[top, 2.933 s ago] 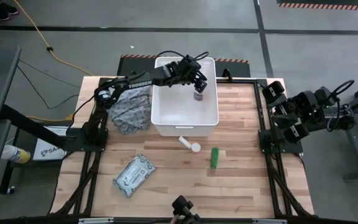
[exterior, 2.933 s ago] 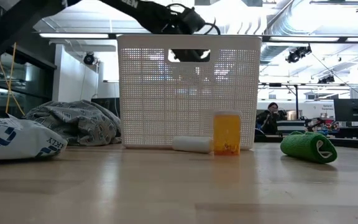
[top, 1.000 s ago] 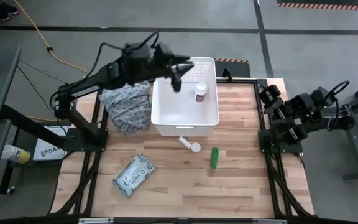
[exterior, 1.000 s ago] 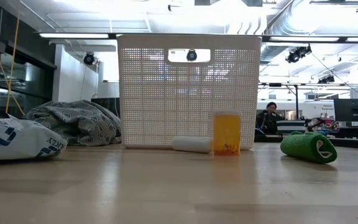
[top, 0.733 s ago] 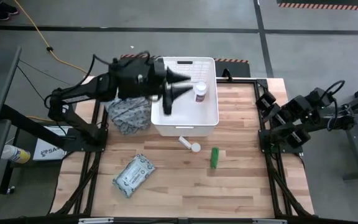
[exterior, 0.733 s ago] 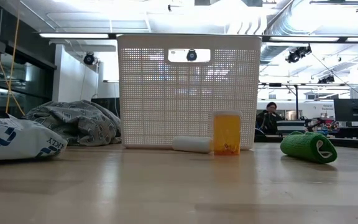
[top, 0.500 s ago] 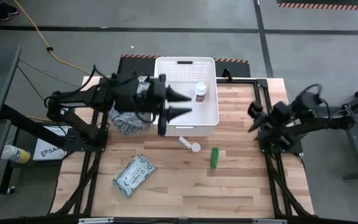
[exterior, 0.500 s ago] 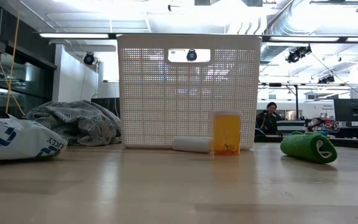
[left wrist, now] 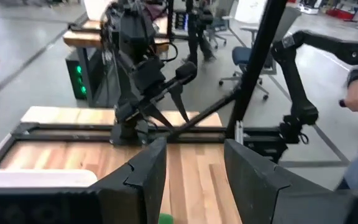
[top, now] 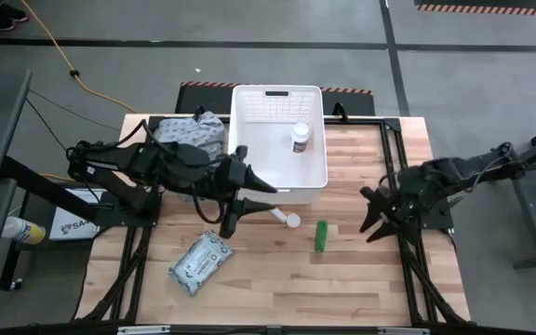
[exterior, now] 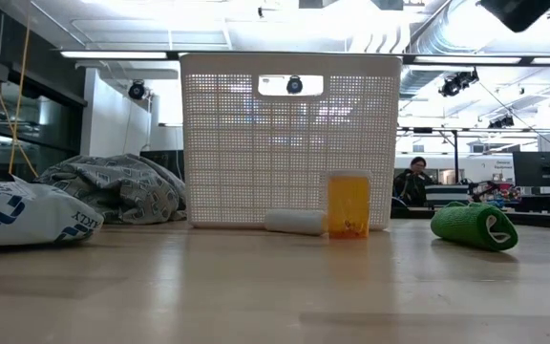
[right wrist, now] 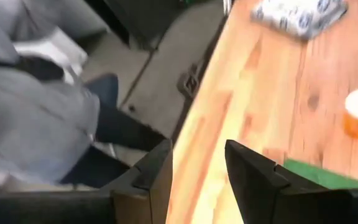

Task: Pick & place medical supplies in basket/bin
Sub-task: Put the green bandage into the white bin

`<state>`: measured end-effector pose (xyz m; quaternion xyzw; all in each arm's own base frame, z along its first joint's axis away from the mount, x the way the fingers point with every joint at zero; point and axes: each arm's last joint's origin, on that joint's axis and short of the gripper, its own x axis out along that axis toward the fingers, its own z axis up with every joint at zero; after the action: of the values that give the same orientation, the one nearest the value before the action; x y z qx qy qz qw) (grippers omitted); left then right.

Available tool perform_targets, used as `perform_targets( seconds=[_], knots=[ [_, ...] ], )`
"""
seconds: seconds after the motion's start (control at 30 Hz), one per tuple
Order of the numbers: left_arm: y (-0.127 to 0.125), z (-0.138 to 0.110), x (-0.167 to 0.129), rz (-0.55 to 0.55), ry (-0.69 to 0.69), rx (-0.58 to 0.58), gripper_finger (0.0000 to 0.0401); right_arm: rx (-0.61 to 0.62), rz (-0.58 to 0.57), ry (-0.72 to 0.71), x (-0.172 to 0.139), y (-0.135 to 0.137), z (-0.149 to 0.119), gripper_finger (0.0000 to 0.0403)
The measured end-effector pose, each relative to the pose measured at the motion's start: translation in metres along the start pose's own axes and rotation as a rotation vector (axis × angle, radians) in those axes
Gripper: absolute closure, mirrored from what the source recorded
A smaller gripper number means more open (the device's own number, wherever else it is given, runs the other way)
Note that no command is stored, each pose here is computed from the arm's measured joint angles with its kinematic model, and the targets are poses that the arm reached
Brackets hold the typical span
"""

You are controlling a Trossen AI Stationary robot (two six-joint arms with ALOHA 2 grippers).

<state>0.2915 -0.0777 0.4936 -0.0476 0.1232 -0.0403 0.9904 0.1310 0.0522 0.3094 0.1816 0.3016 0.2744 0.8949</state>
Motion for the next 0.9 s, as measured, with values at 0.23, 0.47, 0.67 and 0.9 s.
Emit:
perform_targets(
  seconds=[0.23, 0.47, 0.67, 0.9],
  knots=[
    [-0.003, -0.004, -0.001, 0.004, 0.034, -0.029, 0.0206, -0.198, -0.050, 0.189, 0.039, -0.001, -0.008, 0.0263],
    [-0.002, -0.007, -0.001, 0.016, 0.067, -0.050, 0.0206, -0.360, -0.124, 0.384, 0.079, -0.011, -0.020, 0.0261],
    [-0.002, -0.007, -0.001, 0.016, 0.067, -0.050, 0.0206, -0.430, -0.139, 0.469, 0.098, -0.019, -0.026, 0.0241],
    [-0.002, -0.007, -0.001, 0.016, 0.067, -0.051, 0.0206, -0.516, -0.140, 0.497, 0.107, -0.026, -0.026, 0.0211]
  ],
)
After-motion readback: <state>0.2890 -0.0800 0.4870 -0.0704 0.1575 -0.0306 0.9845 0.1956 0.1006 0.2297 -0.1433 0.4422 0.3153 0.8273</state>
